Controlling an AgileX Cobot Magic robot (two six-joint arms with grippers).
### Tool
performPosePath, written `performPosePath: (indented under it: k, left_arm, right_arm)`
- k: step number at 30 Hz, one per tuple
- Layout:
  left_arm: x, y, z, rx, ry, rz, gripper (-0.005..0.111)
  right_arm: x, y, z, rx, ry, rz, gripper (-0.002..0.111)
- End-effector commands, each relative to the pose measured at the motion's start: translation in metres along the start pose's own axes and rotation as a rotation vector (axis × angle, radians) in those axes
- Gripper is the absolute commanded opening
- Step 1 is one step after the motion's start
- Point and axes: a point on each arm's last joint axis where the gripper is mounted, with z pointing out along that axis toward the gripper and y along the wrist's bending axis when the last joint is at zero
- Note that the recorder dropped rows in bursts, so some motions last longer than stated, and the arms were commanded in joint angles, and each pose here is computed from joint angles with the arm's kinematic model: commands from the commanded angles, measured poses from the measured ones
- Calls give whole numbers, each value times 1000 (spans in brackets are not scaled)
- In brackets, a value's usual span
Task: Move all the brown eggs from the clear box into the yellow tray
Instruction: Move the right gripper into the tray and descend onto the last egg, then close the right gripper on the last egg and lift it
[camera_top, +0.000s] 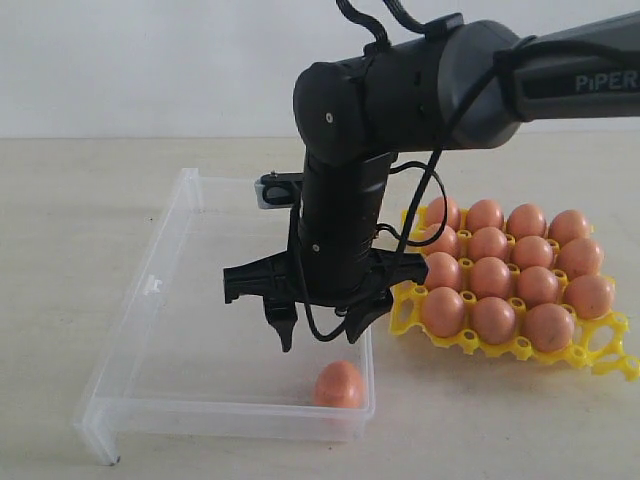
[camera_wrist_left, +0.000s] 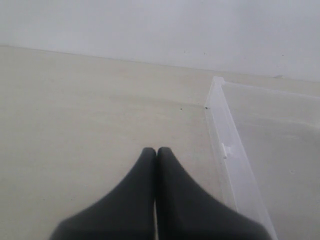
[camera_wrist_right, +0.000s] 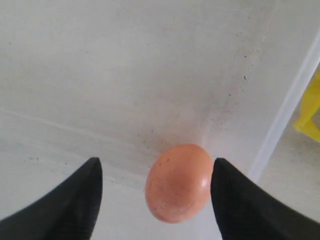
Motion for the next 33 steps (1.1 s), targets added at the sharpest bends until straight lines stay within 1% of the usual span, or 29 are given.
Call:
performPosePath:
  k: [1,4,7,12,16,19,22,24,26,28,31,33]
  left_arm:
    - [-1,0,0,4,-6,-2,-4]
    - [-1,0,0,4,-6,-2,-4]
    - [-1,0,0,4,-6,-2,-4]
    - [-1,0,0,4,-6,2,-4]
    - [-3,0,0,5,-23,2,-4]
    - [-3,0,0,6,-32,2,-4]
    - [-5,-1,0,6,-48,2,-4]
    - [-8,-1,0,8,-86,2,-4]
    - [-12,-1,-1,10,-127,2,-4]
    - [-13,-1,-1,10,-133,2,-4]
    - [-10,-1,-1,9,-105,2,-4]
    - [-7,-1,0,7,-70,2,-4]
  right_arm:
    - [-2,-1,1,8,-23,0,60]
    - [-3,-2,5,12,-15,1,60]
    - [-1,-5,27,51,68,11,60]
    - [0,-5,28,59,86,12,60]
    - [-1,-3,29,34,74,24,60]
    - [-6,1,29,-14,21,22,60]
    - [-7,9,29,-102,2,-47,60]
    - [-6,13,28,-141,10,-89,60]
    - [-4,12,28,-136,33,-113,60]
    - [-3,11,28,-120,49,-146,60]
    - [-1,7,29,-82,60,-247,60]
    - [0,3,29,-44,77,-276,60]
